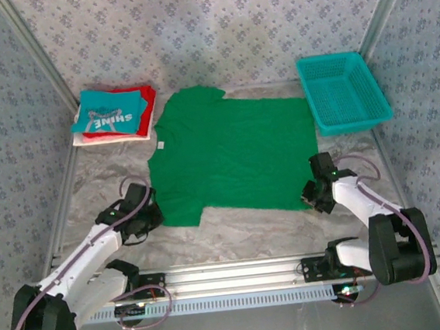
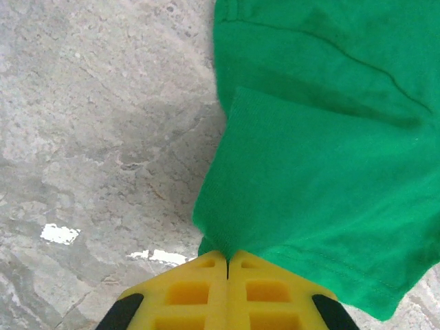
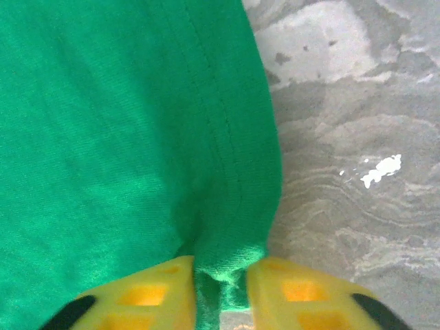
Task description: Fold and stack the t-shirts
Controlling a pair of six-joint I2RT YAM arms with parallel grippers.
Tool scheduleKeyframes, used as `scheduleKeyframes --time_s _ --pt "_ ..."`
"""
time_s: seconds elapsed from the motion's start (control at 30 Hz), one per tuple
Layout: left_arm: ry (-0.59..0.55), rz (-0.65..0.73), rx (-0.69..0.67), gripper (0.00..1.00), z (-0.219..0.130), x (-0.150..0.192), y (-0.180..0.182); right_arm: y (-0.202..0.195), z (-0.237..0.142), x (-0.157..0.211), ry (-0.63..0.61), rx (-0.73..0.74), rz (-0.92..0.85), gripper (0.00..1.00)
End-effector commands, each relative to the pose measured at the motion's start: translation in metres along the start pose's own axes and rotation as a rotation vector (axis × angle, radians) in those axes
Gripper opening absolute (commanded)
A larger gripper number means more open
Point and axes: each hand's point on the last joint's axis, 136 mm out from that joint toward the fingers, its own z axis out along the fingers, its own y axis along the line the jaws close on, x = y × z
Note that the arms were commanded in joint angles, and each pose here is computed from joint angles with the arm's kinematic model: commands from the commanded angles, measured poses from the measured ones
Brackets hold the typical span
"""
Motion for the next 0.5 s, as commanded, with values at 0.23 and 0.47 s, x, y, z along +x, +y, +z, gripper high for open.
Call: scheduleKeyframes --time_s 0.23,0.47 --pt "-0.083 -0.019 0.088 0.00 -0.022 -0.012 -0.009 -0.005 -0.011 0.008 -0.002 -0.018 0.038 0.00" --pt "-0.168 -0.041 0.164 0.00 -0.052 -0.018 -0.011 -0.009 -0.041 0.009 -0.057 -0.056 0.061 0.00"
